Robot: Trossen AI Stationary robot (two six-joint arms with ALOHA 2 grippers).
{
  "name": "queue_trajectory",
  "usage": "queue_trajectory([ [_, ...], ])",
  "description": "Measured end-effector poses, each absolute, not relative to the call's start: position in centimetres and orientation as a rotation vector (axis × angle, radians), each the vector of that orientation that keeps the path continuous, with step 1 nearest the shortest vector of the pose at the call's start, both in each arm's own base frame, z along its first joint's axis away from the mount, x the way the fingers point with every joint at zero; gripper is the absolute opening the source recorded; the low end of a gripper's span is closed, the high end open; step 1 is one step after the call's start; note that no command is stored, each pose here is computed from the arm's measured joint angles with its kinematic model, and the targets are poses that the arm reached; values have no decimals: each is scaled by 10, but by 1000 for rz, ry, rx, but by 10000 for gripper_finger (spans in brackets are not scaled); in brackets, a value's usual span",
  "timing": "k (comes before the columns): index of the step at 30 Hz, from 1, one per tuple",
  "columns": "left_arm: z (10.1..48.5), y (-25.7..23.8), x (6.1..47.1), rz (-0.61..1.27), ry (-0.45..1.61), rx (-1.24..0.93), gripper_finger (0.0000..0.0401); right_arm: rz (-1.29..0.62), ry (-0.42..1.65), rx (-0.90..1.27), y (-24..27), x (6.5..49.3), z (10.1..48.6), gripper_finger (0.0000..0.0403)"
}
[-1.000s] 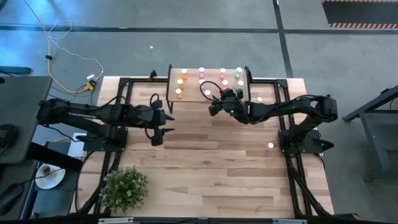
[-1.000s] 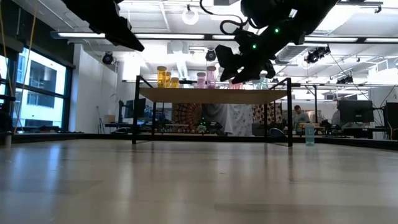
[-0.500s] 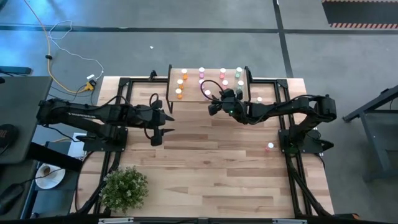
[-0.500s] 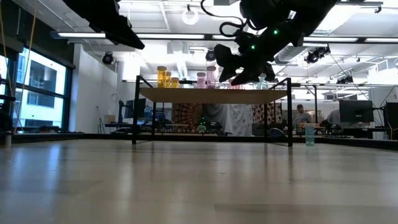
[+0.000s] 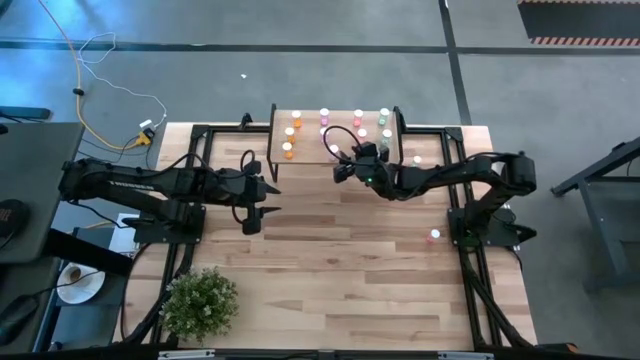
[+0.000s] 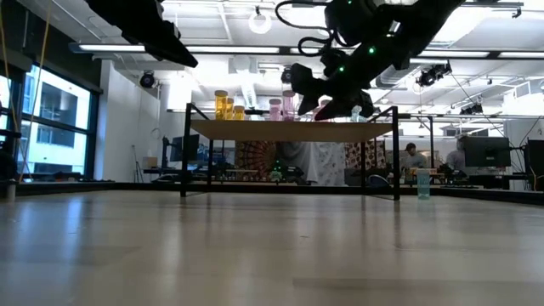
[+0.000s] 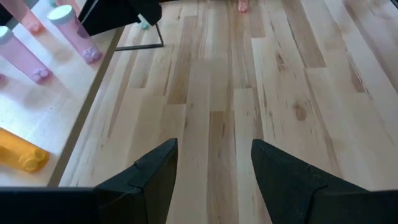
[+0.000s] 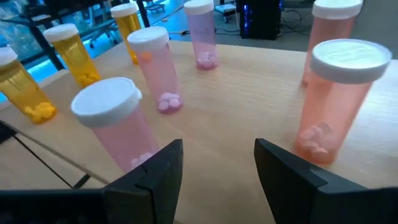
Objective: Pick and place medicine bottles onto shelf by color
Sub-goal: Put the purple pill bottle on the shelf aligned with the other purple pill bottles
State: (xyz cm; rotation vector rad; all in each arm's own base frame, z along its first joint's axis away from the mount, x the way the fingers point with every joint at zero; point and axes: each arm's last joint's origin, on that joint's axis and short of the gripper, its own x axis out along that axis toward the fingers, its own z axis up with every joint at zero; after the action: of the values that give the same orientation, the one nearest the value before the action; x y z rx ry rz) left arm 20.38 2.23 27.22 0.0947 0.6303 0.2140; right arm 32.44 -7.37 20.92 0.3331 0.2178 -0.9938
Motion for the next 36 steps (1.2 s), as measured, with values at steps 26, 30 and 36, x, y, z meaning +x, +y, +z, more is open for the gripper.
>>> queue_trajectory([
  [26,272,22,204,211,632,104,196,-1024,184,348,-69,323,213,190],
  [30,272,22,204,210,632,103,196,-972,207,369,-62,323,213,190],
  [36,272,22,204,210,632,102,196,-943,207,383,-62,324,214,190],
])
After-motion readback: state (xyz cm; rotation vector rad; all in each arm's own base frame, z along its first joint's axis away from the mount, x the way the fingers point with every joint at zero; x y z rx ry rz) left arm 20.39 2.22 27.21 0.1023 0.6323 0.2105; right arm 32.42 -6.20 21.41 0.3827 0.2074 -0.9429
